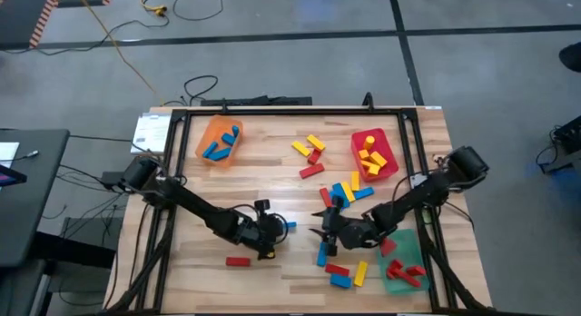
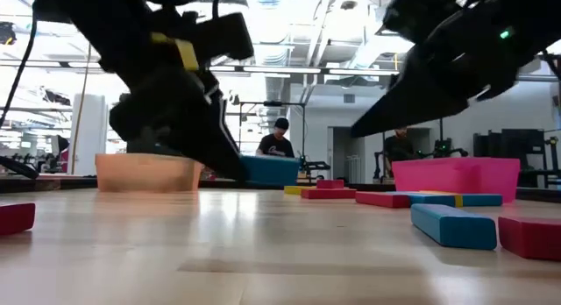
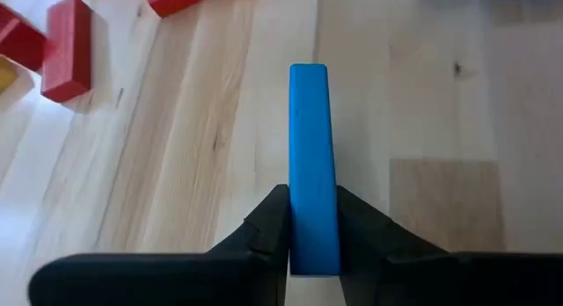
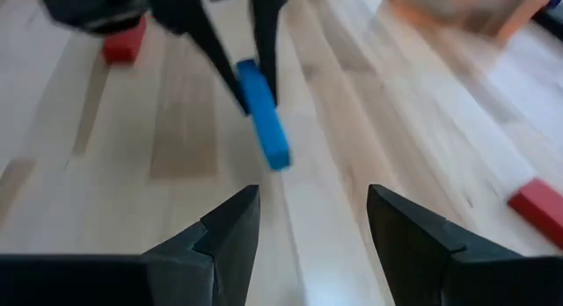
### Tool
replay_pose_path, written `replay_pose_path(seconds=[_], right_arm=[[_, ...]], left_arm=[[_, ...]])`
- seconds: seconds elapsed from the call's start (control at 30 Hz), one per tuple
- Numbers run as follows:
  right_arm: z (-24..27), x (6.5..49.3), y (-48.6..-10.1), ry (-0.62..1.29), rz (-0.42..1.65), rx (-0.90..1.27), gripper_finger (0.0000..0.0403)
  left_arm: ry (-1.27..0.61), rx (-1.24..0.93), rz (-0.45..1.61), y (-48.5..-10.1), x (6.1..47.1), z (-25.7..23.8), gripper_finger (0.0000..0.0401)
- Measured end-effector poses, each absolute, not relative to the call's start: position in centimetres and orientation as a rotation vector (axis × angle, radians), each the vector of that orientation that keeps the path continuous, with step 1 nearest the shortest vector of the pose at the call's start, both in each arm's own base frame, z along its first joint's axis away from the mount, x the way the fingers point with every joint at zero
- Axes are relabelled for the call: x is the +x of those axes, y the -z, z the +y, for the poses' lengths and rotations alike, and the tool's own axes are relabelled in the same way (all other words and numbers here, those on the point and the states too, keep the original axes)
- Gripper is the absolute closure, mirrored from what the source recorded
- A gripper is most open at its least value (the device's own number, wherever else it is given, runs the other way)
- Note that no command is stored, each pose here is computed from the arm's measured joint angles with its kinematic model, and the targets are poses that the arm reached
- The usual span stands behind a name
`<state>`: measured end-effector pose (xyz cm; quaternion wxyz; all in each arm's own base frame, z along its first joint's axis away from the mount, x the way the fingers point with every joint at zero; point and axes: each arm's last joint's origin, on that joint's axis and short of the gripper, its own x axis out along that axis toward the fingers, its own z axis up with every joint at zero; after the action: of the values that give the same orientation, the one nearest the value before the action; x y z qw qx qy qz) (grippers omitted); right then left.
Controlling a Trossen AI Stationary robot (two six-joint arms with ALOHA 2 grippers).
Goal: Sort blocks
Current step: Put the blue rectangle block into the orange bin
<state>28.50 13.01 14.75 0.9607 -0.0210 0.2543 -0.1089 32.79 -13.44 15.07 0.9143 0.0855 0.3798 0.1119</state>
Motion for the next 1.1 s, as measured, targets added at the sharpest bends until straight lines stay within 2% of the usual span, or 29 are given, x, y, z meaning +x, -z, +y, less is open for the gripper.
replay_pose_path(seconds=[0.3, 0.77, 0.9, 1.1], right_arm=[[12.6, 30.5, -14.5, 0.17, 0.373, -0.102, 0.0177], [13.6, 33.0, -13.1, 0.107, 0.397, -0.192, 0.0181], [13.5, 33.0, -12.8, 0.115, 0.42, -0.189, 0.0211], [13.5, 33.0, -12.8, 0.113, 0.42, -0.189, 0.029]], left_arm=[[-0.142, 0.172, 0.757, -17.3, 32.6, -13.0, 0.0344], [-0.023, 0.122, 0.687, -18.3, 33.8, -12.1, 0.0344], [-0.007, 0.124, 0.692, -18.3, 33.8, -12.1, 0.0344], [-0.012, 0.128, 0.722, -18.1, 33.6, -11.9, 0.0344]])
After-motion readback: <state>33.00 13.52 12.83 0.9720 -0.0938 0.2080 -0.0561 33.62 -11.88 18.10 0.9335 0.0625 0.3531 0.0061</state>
